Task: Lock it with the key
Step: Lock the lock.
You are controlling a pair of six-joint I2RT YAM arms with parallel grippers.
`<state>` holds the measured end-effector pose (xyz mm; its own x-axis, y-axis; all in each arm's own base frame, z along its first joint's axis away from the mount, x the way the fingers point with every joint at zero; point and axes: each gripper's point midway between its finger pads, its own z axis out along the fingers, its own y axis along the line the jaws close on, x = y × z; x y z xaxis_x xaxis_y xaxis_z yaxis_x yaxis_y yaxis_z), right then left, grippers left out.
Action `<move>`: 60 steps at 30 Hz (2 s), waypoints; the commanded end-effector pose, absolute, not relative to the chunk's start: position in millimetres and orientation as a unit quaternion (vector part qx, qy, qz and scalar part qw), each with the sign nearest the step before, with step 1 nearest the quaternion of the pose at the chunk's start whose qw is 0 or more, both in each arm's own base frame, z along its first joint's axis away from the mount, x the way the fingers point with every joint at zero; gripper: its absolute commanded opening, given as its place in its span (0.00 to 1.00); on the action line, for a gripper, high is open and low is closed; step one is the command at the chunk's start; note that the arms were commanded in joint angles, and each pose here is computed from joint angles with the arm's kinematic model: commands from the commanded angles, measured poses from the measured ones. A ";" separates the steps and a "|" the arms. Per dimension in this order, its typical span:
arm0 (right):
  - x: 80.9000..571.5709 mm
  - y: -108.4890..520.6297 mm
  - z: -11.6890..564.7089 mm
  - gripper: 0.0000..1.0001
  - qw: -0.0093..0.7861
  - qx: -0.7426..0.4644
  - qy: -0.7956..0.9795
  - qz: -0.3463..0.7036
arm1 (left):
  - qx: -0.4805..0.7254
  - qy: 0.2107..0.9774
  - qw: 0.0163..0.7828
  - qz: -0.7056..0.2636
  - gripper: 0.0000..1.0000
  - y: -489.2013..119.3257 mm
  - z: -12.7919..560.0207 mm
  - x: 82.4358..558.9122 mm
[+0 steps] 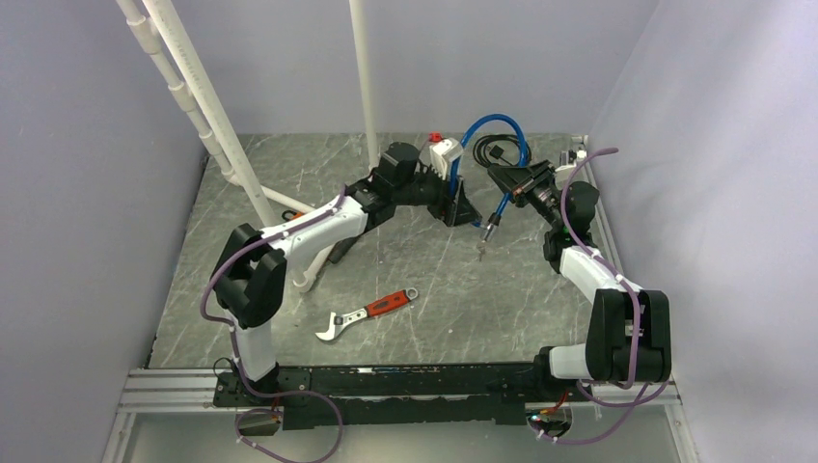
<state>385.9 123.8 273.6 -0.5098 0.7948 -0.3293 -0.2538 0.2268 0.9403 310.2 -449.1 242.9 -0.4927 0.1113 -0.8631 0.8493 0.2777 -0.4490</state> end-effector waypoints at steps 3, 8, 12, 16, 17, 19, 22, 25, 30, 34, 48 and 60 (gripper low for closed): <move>386.0 124.8 332.1 0.00 0.485 0.181 0.589 0.620 | 0.331 0.681 0.353 -0.550 0.90 -443.1 255.8 303.8; 381.2 133.0 337.2 0.00 0.497 0.142 0.593 0.617 | 0.343 0.640 0.377 -0.575 0.99 -437.2 275.0 303.8; 376.5 137.6 337.7 0.00 0.526 0.093 0.594 0.602 | 0.340 0.646 0.360 -0.581 0.98 -442.2 278.6 304.3; 376.1 148.1 334.1 0.00 0.523 0.087 0.598 0.601 | 0.334 0.638 0.350 -0.599 0.97 -446.0 285.2 299.9; 377.1 147.9 333.2 0.00 0.524 0.087 0.599 0.599 | 0.336 0.633 0.348 -0.604 0.97 -447.7 287.6 296.8; 378.5 147.3 333.8 0.00 0.526 0.088 0.597 0.599 | 0.339 0.635 0.347 -0.601 0.94 -453.6 288.3 292.1; 379.4 146.4 341.2 0.00 0.529 0.092 0.586 0.607 | 0.324 0.667 0.334 -0.582 0.88 -457.8 273.0 293.2; 379.2 145.1 349.0 0.00 0.539 0.083 0.577 0.608 | 0.323 0.669 0.340 -0.576 0.76 -454.6 272.0 294.2; 384.8 124.6 369.3 0.00 0.560 0.096 0.552 0.611 | 0.369 0.664 0.370 -0.535 0.71 -446.3 275.1 296.0; 381.0 118.5 387.6 0.00 0.574 0.085 0.532 0.617 | 0.384 0.646 0.393 -0.530 0.75 -439.6 284.2 294.3; 376.5 109.9 405.7 0.00 0.587 0.079 0.510 0.624 | 0.373 0.603 0.455 -0.538 0.76 -419.6 326.8 291.1; 376.3 107.8 418.6 0.00 0.589 0.077 0.501 0.629 | 0.329 0.614 0.372 -0.613 0.68 -441.3 318.9 273.8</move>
<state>390.4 109.3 369.6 -0.3690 0.8143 -0.4480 -0.5423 0.2029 0.8153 281.4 -430.8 308.1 -0.4650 -0.0224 -0.8850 0.8799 0.0991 -0.4648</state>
